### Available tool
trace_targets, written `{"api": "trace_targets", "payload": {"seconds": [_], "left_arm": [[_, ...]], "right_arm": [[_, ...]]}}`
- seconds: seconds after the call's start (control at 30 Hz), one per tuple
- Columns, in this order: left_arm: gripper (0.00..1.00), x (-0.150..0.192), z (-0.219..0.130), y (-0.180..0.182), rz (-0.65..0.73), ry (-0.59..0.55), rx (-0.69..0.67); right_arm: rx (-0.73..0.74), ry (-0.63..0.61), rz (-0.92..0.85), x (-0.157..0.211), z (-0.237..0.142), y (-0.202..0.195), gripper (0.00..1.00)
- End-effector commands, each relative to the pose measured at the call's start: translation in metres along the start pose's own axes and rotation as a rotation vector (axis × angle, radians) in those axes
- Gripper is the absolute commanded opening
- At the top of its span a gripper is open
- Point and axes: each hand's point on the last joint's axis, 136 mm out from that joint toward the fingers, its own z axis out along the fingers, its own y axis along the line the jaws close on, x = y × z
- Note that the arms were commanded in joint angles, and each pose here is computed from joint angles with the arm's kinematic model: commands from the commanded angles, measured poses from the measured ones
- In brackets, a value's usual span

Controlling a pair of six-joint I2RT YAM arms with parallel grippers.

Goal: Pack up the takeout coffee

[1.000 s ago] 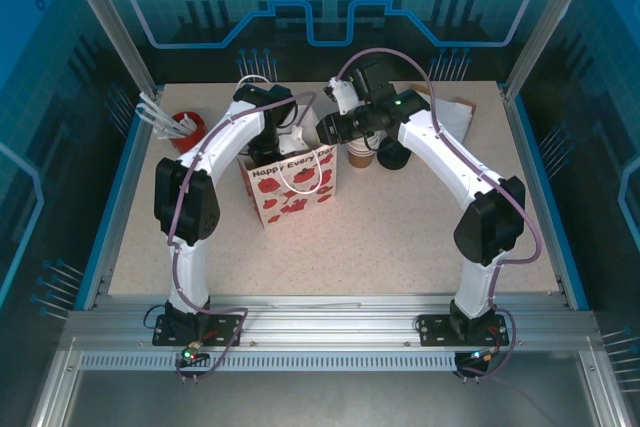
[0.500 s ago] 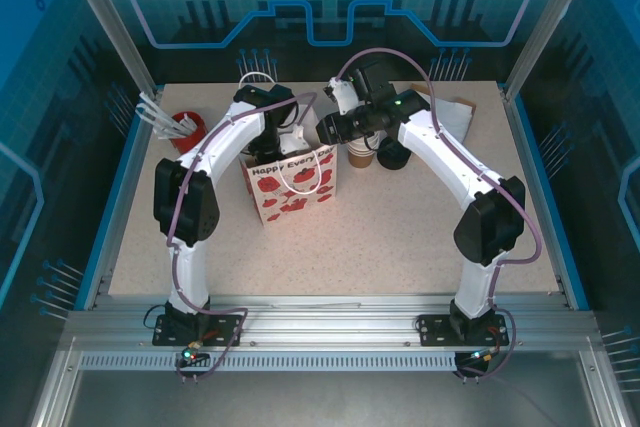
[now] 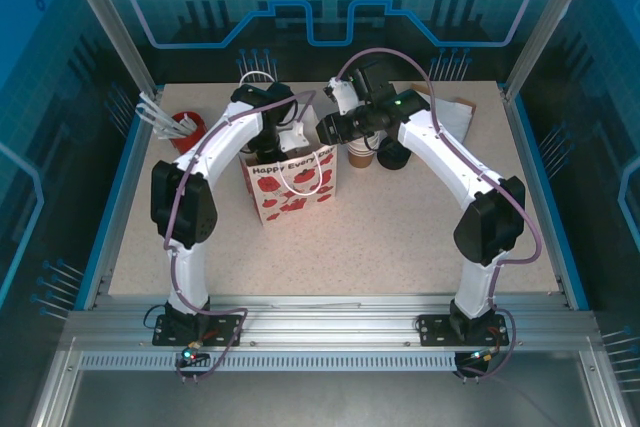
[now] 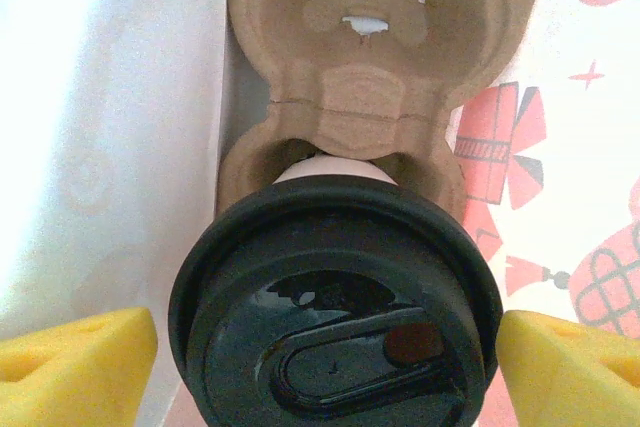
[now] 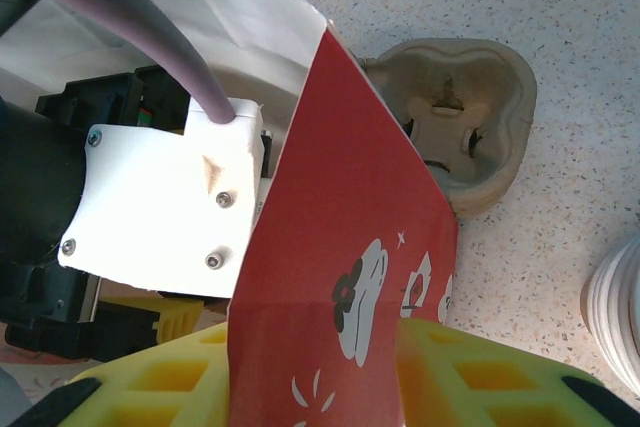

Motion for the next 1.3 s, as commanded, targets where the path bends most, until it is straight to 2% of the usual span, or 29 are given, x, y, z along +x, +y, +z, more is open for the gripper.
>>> {"api": "trace_targets", "payload": {"seconds": [0.0,0.67,1.27], "left_arm": [[0.9,0.001,-0.016,-0.005,-0.003,-0.036,-0.008],[0.92,0.002,-0.044,-0.012,-0.021,-0.091,-0.016],[0.92,-0.005,-0.095,-0.024,-0.003,-0.236,-0.021]], "right_arm": [[0.008,0.05,0.005,0.009,0.008,-0.001,0.41],[0.004,0.048,0.006,0.009,0.006,0.001,0.41],[0.003,0.049,0.007,0.008,0.008,0.001,0.41]]}}
